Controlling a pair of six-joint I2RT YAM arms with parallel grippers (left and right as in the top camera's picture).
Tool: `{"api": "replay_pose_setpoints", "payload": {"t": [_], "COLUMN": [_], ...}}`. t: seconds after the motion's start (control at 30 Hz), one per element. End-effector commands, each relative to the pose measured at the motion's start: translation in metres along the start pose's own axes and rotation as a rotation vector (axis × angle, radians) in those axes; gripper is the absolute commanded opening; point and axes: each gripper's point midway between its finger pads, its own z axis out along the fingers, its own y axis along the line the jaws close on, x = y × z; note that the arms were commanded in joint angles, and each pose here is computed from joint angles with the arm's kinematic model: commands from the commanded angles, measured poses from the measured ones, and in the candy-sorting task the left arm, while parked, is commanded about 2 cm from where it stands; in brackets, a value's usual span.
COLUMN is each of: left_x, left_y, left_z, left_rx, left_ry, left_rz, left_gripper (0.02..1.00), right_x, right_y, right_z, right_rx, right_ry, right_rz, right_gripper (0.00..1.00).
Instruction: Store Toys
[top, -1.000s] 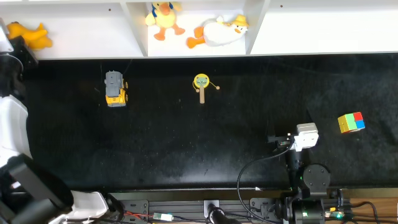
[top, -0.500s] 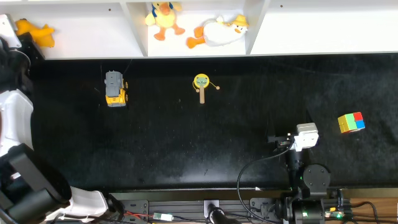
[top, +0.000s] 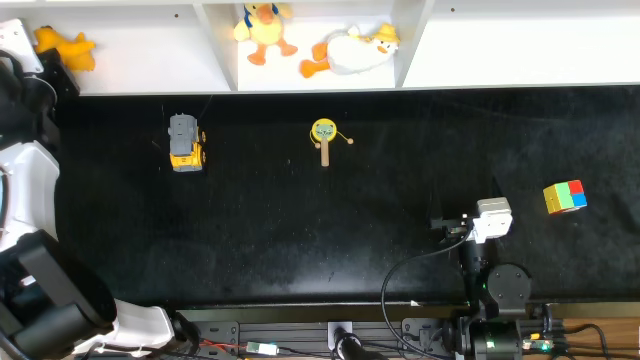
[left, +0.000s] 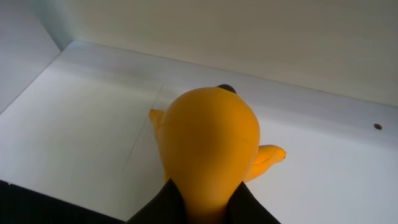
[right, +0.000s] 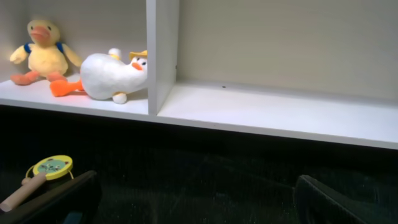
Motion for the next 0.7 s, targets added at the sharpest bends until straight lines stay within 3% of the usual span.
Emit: {"api": "replay_pose_setpoints", "payload": {"t": [0.03, 0.7], "left_x": [-0.0093, -0.0047], "left_y": [-0.0035, -0.0073], "left_z": [0.0025, 0.0118], "left_rx": [0.008, 0.013], "left_ry": [-0.019, -0.017], "left_rz": [0.001, 0.006], "left_gripper": [0.176, 0.178], "right_x": [0.0034, 0.0034], "right_y": [0.0000, 0.0000], "right_z": [0.0003, 0.0003], "right_rx": [0.001, 0.001], "right_ry": [0.000, 0.000], "right_rz": [-0.003, -0.003], "right_gripper": [0.996, 0.996]}}
